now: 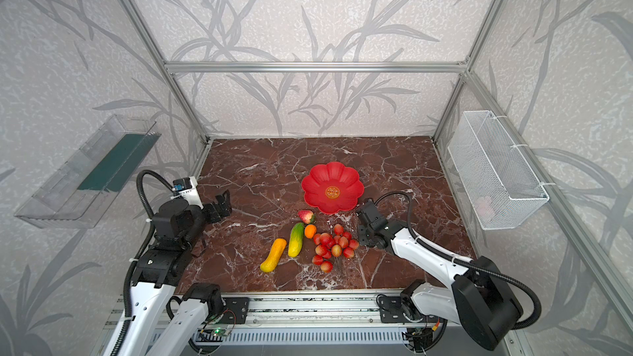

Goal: Place and organize the fake fruits in the fruit bowl
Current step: 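Grasp the black avocado with the right gripper, then carry the avocado into the red bowl and release it with the right gripper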

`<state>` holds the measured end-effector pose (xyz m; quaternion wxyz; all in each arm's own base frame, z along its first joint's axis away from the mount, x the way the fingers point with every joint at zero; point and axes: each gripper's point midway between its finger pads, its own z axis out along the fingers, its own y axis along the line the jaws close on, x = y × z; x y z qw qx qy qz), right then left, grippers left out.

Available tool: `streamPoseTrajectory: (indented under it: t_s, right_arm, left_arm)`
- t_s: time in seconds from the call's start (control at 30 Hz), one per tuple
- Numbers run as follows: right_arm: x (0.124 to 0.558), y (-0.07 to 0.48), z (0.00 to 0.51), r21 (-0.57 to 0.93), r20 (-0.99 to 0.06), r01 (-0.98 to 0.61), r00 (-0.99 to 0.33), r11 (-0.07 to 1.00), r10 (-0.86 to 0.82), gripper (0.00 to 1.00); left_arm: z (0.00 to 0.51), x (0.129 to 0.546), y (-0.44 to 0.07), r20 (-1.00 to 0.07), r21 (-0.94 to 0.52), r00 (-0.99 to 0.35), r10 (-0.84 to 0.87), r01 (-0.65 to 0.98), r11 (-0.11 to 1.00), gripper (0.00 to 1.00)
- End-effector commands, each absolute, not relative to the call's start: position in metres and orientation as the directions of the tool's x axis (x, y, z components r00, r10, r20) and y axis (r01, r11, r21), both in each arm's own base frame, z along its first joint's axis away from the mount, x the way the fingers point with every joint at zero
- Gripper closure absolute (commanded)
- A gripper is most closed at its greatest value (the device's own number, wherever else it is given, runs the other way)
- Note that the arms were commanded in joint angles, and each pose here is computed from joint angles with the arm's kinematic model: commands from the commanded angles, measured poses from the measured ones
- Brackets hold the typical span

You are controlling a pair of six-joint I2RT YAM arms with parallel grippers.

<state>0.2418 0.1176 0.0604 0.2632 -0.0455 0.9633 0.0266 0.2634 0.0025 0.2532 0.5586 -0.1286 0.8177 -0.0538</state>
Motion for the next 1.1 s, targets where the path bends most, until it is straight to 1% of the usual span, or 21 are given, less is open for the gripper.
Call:
streamPoseTrajectory:
  t_s: [0.0, 0.03, 0.13, 0.23, 0.37, 0.53, 0.63, 0.67, 0.77, 0.93, 1.07]
  right_arm:
    - [0.252, 0.112, 0.106, 0.02, -0.637, -0.106, -0.768, 0.994, -0.069, 0.63]
    - [0.256, 0.117, 0.123, 0.043, -0.67, -0.122, -0.74, 0.992, -0.062, 0.65]
    - [0.27, 0.132, 0.153, 0.073, -0.709, -0.169, -0.702, 0.983, -0.068, 0.65]
    - [0.293, 0.156, 0.164, 0.071, -0.715, -0.231, -0.69, 0.97, -0.112, 0.65]
    - [0.328, 0.19, 0.164, 0.075, -0.711, -0.293, -0.686, 0.953, -0.155, 0.65]
    - [0.37, 0.226, 0.141, 0.06, -0.674, -0.34, -0.707, 0.939, -0.213, 0.65]
    - [0.389, 0.24, 0.125, 0.054, -0.653, -0.348, -0.722, 0.936, -0.231, 0.65]
    - [0.395, 0.244, 0.113, 0.046, -0.634, -0.349, -0.734, 0.936, -0.242, 0.64]
    - [0.408, 0.251, 0.096, 0.033, -0.617, -0.348, -0.745, 0.937, -0.255, 0.63]
    - [0.422, 0.256, 0.068, 0.016, -0.579, -0.339, -0.77, 0.941, -0.268, 0.6]
    - [0.425, 0.257, 0.053, 0.022, -0.55, -0.33, -0.792, 0.944, -0.265, 0.52]
  left_arm:
    - [0.248, 0.262, 0.004, -0.892, -0.244, -0.35, -0.286, -0.161, 0.956, 0.03]
    - [0.249, 0.262, 0.004, -0.892, -0.247, -0.347, -0.289, -0.16, 0.956, 0.03]
    - [0.248, 0.263, 0.003, -0.889, -0.253, -0.35, -0.294, -0.157, 0.955, 0.03]
    - [0.248, 0.263, 0.003, -0.886, -0.261, -0.352, -0.301, -0.157, 0.952, 0.03]
    - [0.246, 0.262, 0.003, -0.885, -0.261, -0.356, -0.302, -0.158, 0.952, 0.03]
    - [0.246, 0.261, 0.003, -0.883, -0.263, -0.358, -0.304, -0.16, 0.951, 0.03]
    - [0.247, 0.261, 0.004, -0.884, -0.262, -0.354, -0.303, -0.162, 0.952, 0.03]
    - [0.247, 0.261, 0.004, -0.885, -0.261, -0.354, -0.303, -0.162, 0.952, 0.03]
    - [0.246, 0.261, 0.004, -0.884, -0.261, -0.356, -0.303, -0.162, 0.952, 0.03]
    - [0.246, 0.261, 0.004, -0.882, -0.266, -0.357, -0.308, -0.163, 0.95, 0.03]
    - [0.249, 0.259, 0.002, -0.88, -0.27, -0.361, -0.308, -0.152, 0.951, 0.06]
